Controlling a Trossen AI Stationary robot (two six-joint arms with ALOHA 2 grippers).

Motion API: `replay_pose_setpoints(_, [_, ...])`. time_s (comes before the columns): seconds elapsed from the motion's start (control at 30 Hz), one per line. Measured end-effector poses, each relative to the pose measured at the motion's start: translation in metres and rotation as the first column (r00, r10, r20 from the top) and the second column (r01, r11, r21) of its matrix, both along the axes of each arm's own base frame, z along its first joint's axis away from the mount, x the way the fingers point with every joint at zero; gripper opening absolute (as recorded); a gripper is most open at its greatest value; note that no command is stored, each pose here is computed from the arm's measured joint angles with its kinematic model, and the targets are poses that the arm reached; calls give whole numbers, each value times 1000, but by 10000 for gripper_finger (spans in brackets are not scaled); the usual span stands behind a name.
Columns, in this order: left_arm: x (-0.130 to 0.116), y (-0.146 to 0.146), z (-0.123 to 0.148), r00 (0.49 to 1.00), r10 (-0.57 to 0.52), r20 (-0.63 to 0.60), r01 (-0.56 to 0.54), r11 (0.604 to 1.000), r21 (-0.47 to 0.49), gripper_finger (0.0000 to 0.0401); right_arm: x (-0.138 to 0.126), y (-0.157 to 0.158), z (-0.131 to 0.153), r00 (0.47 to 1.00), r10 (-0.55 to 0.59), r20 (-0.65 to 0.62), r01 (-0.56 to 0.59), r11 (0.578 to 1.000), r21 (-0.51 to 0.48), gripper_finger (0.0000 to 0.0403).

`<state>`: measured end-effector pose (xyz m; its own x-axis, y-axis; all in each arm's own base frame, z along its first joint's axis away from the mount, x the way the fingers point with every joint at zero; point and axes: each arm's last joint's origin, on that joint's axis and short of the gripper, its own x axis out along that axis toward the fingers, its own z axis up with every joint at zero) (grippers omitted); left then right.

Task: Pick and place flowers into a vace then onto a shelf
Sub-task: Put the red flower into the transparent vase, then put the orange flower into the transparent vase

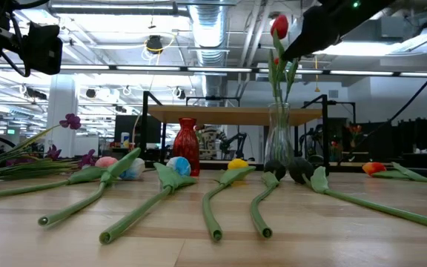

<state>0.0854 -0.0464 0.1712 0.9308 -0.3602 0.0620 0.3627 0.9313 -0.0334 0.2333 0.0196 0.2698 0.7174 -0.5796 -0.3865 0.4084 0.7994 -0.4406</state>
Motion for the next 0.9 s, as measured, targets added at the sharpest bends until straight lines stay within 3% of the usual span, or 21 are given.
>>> replay_pose_setpoints(0.37, [0,0,0,1000,0,0,0,1000,0,302,-10,8,-7,995,-19,-95,26,997,72,123])
replay_pose_setpoints(0.9, [0,0,0,1000,0,0,0,1000,0,302,-39,18,-27,961,-155,-230,211,947,243,120])
